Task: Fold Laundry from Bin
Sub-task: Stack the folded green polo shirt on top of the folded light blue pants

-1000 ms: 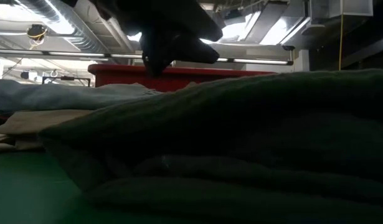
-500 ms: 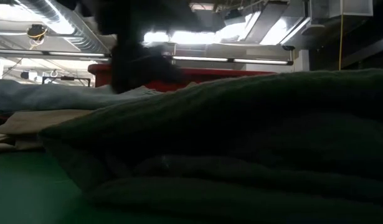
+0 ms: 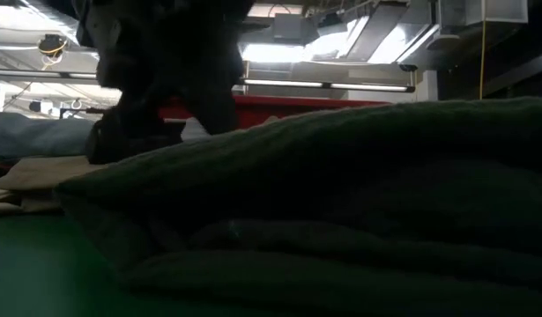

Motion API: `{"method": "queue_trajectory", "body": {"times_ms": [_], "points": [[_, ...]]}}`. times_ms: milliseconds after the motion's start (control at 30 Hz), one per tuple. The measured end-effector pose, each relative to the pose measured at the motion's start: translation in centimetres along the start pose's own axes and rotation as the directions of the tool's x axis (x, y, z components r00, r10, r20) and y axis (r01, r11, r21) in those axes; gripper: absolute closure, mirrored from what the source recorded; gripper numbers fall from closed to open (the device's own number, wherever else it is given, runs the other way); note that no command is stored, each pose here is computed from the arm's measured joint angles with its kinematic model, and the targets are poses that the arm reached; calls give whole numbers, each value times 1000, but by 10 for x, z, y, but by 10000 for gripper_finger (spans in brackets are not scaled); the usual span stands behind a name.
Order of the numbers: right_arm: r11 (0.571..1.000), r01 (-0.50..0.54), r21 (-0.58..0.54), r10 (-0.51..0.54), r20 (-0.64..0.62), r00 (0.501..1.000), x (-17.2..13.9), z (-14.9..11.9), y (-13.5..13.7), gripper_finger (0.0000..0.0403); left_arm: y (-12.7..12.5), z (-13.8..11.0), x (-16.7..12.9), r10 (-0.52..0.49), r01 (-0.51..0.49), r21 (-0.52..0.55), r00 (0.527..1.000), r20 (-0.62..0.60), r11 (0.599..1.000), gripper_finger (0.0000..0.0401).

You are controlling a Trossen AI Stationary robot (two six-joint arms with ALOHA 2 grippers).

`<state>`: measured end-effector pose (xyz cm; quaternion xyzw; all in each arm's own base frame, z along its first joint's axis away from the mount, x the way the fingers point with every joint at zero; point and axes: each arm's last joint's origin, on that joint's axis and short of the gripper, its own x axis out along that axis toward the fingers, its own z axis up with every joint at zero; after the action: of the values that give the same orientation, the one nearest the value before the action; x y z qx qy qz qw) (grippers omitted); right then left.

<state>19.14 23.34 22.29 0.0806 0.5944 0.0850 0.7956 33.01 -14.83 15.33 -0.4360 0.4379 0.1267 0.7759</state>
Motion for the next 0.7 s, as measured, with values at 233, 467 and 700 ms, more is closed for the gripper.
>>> {"method": "queue_trajectory", "body": {"times_ms": [233, 467, 700], "points": [[997, 13, 78, -16, 41, 999, -2, -15, 13, 224, 7, -1, 16, 32, -32, -12, 999, 11, 999, 177], [993, 21, 113, -31, 87, 996, -3, -25, 21, 224, 10, -1, 30, 27, -27, 5, 999, 17, 1000, 177], [989, 49, 141, -74, 175, 982, -4, -26, 23, 224, 11, -1, 27, 33, -33, 20, 999, 10, 999, 236]]}}
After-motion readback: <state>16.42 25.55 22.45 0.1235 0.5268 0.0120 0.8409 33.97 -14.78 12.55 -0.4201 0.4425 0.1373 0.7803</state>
